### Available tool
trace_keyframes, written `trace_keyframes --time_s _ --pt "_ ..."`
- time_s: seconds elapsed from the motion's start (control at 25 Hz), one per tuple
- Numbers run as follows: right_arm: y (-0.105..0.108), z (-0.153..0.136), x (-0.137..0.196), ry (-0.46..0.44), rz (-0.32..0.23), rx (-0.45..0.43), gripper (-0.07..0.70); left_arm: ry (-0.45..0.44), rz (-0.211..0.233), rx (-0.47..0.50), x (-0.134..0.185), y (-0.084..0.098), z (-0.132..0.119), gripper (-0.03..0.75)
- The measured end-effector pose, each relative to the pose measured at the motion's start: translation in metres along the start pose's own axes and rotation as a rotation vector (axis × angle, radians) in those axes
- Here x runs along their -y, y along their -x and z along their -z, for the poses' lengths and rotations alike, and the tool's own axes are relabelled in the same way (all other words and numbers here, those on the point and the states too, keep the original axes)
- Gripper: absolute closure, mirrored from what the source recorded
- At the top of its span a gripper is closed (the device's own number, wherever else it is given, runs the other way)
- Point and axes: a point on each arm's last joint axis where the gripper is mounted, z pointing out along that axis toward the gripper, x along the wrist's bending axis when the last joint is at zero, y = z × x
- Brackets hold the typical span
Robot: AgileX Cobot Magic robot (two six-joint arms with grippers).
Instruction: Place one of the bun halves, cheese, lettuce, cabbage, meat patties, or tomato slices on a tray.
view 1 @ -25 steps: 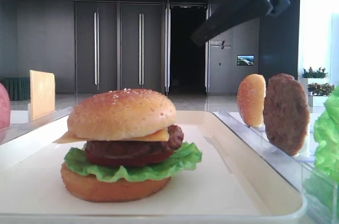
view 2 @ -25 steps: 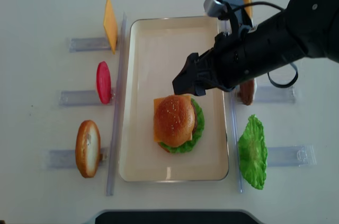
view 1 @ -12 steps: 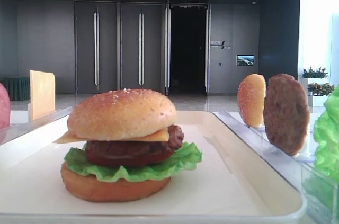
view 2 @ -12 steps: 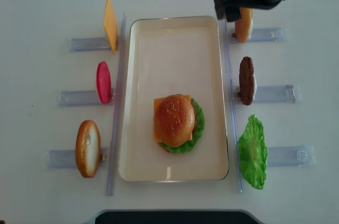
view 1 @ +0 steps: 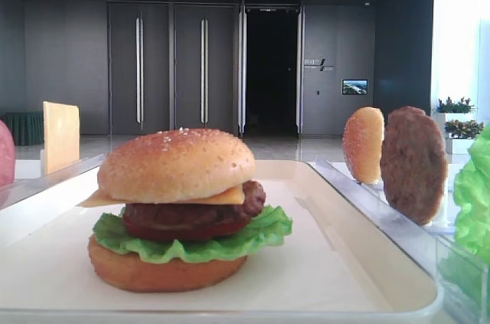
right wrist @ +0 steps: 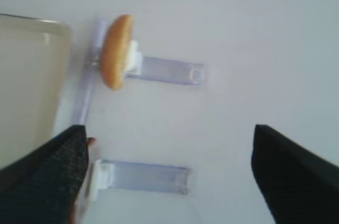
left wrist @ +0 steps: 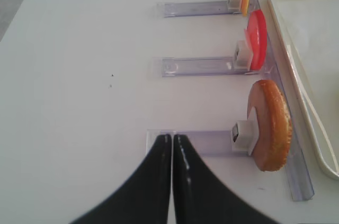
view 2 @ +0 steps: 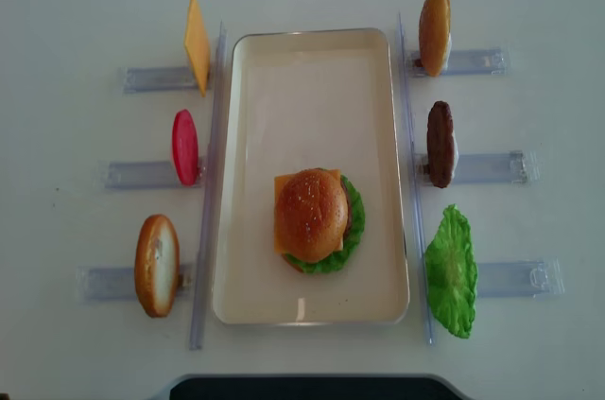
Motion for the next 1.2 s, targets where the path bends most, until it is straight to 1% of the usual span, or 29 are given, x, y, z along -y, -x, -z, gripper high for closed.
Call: trace_keyframes --time_s 0.04,0.16,0.28,0.4,0.52,0.68,0.84,0.92,1.04,1.12,1.2 --pt "0.011 -0.001 0.000 -0.012 -0.025 0.026 0.039 0.000 0.000 0.000 0.000 0.000 0.000 0.722" --pt "0.053 -0.005 0.002 -0.047 -0.139 0.100 0.039 0.000 -0.001 0.000 0.000 0.000 0.000 0.722" --pt "0.090 -0.005 0.007 -0.066 -0.243 0.163 0.039 0.000 -0.001 0.000 0.000 0.000 0.000 0.722" --pt "0.119 -0.004 0.012 -0.074 -0.310 0.210 0.039 0.000 -0.001 0.000 0.000 0.000 0.000 0.722" --pt "0.136 -0.003 0.017 -0.081 -0.342 0.240 0.039 0.000 -0.001 0.000 0.000 0.000 0.000 0.722" --pt "0.145 -0.002 0.020 -0.091 -0.345 0.270 0.039 0.000 -0.001 0.000 0.000 0.000 0.000 0.722" --pt "0.146 0.000 0.022 -0.112 -0.349 0.274 0.039 0.000 -0.001 0.000 0.000 0.000 0.000 0.722" --pt "0.144 0.007 0.025 -0.116 -0.352 0.275 0.039 0.000 -0.001 0.000 0.000 0.000 0.000 0.722" --pt "0.142 0.030 0.029 -0.064 -0.357 0.281 0.040 0.000 -0.001 0.000 0.000 0.000 0.000 0.722" --pt "0.137 0.056 0.034 0.005 -0.359 0.285 0.040 0.000 -0.001 0.000 0.000 0.000 0.000 0.722" --pt "0.131 0.084 0.042 0.082 -0.342 0.286 0.040 0.000 -0.001 0.000 0.000 0.000 0.000 0.722"
